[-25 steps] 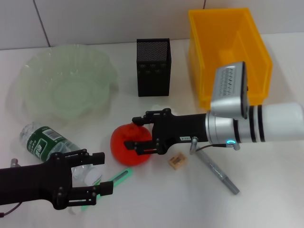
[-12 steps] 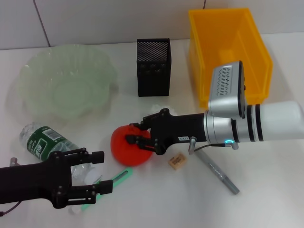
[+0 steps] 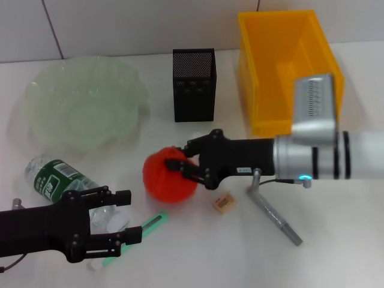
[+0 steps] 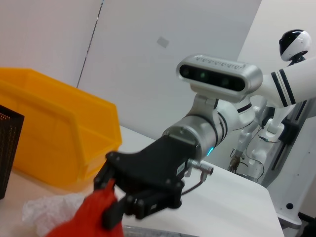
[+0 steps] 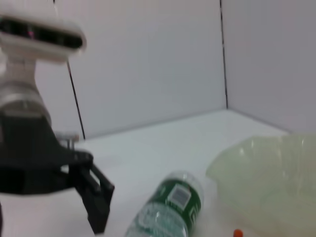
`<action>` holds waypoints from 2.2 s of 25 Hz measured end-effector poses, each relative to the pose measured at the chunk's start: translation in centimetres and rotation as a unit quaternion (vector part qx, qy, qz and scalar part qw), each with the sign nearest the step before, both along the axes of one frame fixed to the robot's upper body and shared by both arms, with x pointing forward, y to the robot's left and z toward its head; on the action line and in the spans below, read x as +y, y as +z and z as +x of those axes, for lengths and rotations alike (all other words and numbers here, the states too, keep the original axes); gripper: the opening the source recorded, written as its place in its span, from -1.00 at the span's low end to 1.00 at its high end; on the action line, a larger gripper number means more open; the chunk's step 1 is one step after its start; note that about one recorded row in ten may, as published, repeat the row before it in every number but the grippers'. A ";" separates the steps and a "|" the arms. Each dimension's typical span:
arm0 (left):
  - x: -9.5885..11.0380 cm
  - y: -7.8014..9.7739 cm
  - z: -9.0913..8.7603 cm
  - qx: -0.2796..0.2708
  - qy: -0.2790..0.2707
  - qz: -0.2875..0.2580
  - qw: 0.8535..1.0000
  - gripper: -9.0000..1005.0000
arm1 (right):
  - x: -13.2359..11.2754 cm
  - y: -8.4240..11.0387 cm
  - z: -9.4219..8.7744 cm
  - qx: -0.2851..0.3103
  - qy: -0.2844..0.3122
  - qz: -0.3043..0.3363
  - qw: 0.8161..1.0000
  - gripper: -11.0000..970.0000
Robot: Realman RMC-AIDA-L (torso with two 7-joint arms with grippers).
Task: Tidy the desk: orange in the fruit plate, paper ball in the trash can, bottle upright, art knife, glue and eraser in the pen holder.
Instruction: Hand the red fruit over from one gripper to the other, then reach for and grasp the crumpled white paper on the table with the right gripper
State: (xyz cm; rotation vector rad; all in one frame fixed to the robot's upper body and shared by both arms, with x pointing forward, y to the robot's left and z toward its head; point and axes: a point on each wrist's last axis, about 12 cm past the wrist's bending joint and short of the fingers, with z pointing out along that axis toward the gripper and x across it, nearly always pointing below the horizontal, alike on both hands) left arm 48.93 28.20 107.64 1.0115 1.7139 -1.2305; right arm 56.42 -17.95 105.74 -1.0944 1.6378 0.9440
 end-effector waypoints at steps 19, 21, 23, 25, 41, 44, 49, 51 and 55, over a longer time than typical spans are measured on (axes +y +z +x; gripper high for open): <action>-0.1 -0.2 -0.2 0.004 0.002 -0.002 1.000 0.58 | 3.2 8.4 6.1 -0.101 -0.029 0.098 0.990 -0.81; -0.1 -0.3 -0.3 0.005 0.003 -0.003 1.000 0.58 | 5.1 9.2 7.5 -0.097 -0.038 0.081 0.991 -0.85; -0.1 -0.3 -0.3 0.005 0.003 -0.003 1.000 0.58 | 7.6 10.3 9.1 -0.103 -0.042 0.045 0.993 -0.87; -0.2 -0.3 -0.2 0.004 0.003 -0.004 1.000 0.58 | 8.3 10.6 9.4 -0.108 -0.040 0.032 0.993 -0.88; -0.8 0.0 0.2 -0.008 -0.005 -0.005 1.000 0.57 | 11.9 11.8 11.2 -0.096 -0.058 -0.045 0.993 -0.76; -0.8 0.0 0.3 -0.009 -0.005 -0.005 1.000 0.57 | 11.9 11.9 11.3 -0.096 -0.060 -0.045 0.993 -0.68; -0.9 0.1 0.4 -0.011 -0.005 -0.003 1.000 0.57 | 11.7 12.0 11.4 -0.099 -0.066 -0.044 0.992 -0.33; -0.9 0.2 0.6 -0.012 -0.006 -0.003 1.000 0.57 | 11.7 12.0 11.5 -0.099 -0.067 -0.044 0.992 -0.07; -0.9 0.2 0.6 -0.012 -0.006 -0.003 1.000 0.57 | 11.6 12.3 11.4 -0.087 -0.064 -0.034 0.994 0.26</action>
